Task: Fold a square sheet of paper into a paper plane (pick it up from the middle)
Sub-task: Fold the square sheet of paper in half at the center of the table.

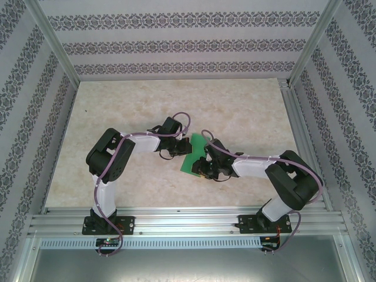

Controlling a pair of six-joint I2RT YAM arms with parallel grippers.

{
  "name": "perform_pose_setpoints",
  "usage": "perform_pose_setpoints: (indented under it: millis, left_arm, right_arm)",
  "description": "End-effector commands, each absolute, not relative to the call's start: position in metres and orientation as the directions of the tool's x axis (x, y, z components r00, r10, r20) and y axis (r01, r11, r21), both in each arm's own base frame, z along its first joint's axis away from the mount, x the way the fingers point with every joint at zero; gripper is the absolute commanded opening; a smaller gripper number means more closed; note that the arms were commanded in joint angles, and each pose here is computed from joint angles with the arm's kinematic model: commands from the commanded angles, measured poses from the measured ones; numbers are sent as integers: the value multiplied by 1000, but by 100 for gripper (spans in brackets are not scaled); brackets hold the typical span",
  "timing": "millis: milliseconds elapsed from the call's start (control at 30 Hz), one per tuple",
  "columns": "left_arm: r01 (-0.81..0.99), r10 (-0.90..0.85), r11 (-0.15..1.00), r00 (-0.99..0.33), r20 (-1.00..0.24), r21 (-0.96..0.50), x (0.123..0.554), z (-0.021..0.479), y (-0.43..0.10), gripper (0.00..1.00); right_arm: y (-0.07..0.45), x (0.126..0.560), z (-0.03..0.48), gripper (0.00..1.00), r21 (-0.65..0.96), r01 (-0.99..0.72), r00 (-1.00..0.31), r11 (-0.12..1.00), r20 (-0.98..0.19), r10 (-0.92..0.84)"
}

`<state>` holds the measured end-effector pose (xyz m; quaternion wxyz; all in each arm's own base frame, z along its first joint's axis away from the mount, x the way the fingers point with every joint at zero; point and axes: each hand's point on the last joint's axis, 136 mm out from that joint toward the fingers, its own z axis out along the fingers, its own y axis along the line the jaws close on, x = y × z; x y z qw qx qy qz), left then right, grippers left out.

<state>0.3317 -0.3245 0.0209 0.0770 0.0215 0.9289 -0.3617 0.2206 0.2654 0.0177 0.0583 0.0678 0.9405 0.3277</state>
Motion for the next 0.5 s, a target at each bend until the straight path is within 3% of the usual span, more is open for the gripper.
perform_pose_setpoints:
  millis: [0, 267, 467]
  left_arm:
    - [87, 23, 783, -994, -111, -616, 315, 0, -320, 4]
    - [87, 22, 784, -993, -112, -615, 316, 1, -320, 4]
    - [89, 24, 781, -993, -114, -618, 316, 2, -322, 4]
  right_arm:
    - [250, 208, -3, 31, 548, 127, -985, 827, -31, 172]
    - [267, 218, 40, 32, 623, 49, -984, 781, -106, 146]
    - [261, 206, 11, 32, 606, 100, -986, 789, -44, 159]
